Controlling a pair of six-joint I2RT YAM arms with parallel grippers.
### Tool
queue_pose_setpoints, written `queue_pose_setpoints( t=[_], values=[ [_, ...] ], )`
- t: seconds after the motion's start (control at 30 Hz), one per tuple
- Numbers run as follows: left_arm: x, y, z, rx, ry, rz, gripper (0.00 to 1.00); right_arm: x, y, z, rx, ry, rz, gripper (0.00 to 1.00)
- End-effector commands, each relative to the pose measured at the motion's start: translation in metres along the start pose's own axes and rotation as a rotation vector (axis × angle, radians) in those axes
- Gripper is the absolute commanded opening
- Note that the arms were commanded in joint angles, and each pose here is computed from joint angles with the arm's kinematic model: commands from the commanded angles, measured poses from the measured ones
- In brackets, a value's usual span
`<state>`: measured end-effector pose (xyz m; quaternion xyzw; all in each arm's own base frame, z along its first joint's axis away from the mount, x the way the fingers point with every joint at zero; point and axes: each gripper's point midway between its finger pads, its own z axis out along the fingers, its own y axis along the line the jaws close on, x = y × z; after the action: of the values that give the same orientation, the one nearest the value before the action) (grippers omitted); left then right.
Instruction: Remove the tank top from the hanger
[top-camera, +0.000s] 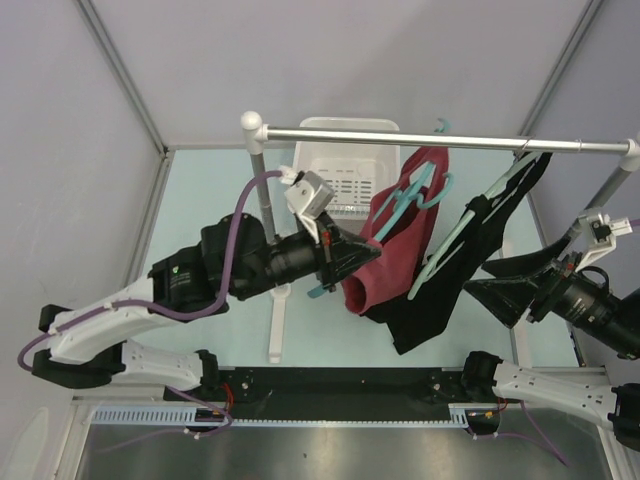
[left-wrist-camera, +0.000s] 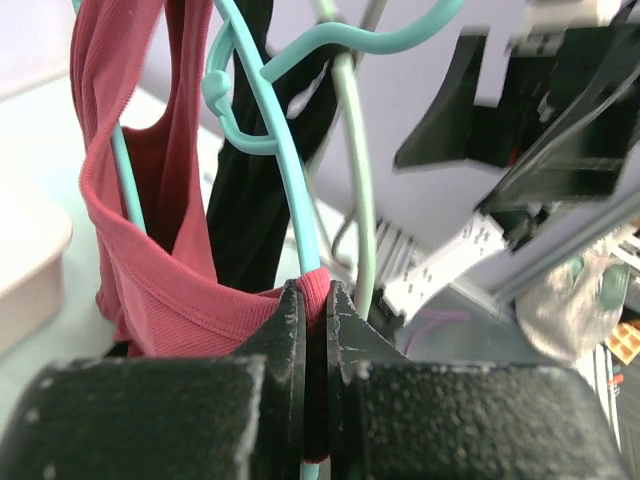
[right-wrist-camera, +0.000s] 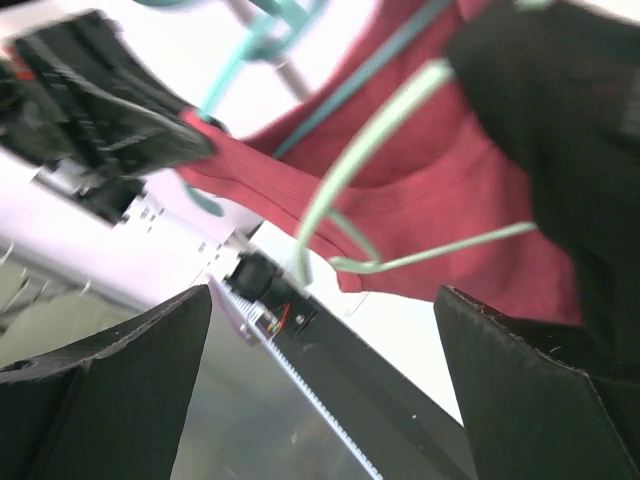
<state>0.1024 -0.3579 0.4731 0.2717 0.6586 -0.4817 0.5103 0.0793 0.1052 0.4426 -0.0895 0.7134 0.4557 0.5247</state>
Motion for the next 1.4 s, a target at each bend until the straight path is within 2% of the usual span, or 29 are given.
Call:
queue_pose_setpoints(
  t=[0.0, 0.07, 0.1, 0.2, 0.33, 0.57, 0.7, 0.8, 0.93, 1.03, 1.07, 1.2, 1.33, 1.37],
  values=[
    [0.011, 0.000, -0.026, 0.053, -0.033, -0.043, 0.00, -0.001, 0.042, 0.013, -0.182, 0.052, -0.071, 1.00],
    [0.014, 0.001, -0.046, 0.078, -0.046, -0.069, 0.00, 0.007, 0.062, 0.017, -0.283, 0.102, -0.088, 1.00],
    [0.033, 0.006, -0.046, 0.078, -0.017, -0.075, 0.00, 0.004, 0.073, 0.019, -0.327, 0.097, -0.087, 1.00],
    [0.046, 0.010, -0.062, 0.099, -0.023, -0.126, 0.00, 0.012, 0.099, 0.033, -0.448, 0.146, -0.076, 1.00],
    [0.055, 0.018, -0.079, 0.089, -0.051, -0.217, 0.00, 0.018, 0.115, 0.064, -0.485, 0.177, -0.050, 1.00],
    [0.053, 0.040, -0.104, 0.016, -0.122, -0.305, 0.00, 0.019, 0.114, 0.111, -0.388, 0.151, -0.078, 1.00],
    [0.047, 0.049, -0.114, -0.038, -0.141, -0.370, 0.00, 0.034, 0.104, 0.134, -0.251, 0.109, -0.214, 0.98],
    [0.051, 0.047, -0.116, -0.031, -0.122, -0.409, 0.00, 0.040, 0.111, 0.142, -0.206, 0.067, -0.345, 0.95],
    [0.054, 0.045, -0.121, -0.016, -0.105, -0.419, 0.00, 0.038, 0.119, 0.154, -0.137, -0.006, -0.443, 0.92],
    [0.056, 0.041, -0.124, 0.007, -0.094, -0.425, 0.00, 0.032, 0.117, 0.160, -0.093, -0.047, -0.444, 0.86],
    [0.058, 0.040, -0.125, 0.014, -0.088, -0.435, 0.00, 0.029, 0.113, 0.162, -0.059, -0.063, -0.443, 0.80],
    [0.059, 0.036, -0.131, 0.053, -0.096, -0.449, 0.00, 0.025, 0.103, 0.165, 0.016, -0.085, -0.417, 0.73],
    [0.054, 0.027, -0.135, 0.108, -0.100, -0.451, 0.00, 0.018, 0.089, 0.168, 0.075, -0.098, -0.376, 0.68],
    [0.056, 0.023, -0.135, 0.126, -0.087, -0.450, 0.00, 0.019, 0.093, 0.168, 0.042, -0.090, -0.367, 0.68]
  ],
)
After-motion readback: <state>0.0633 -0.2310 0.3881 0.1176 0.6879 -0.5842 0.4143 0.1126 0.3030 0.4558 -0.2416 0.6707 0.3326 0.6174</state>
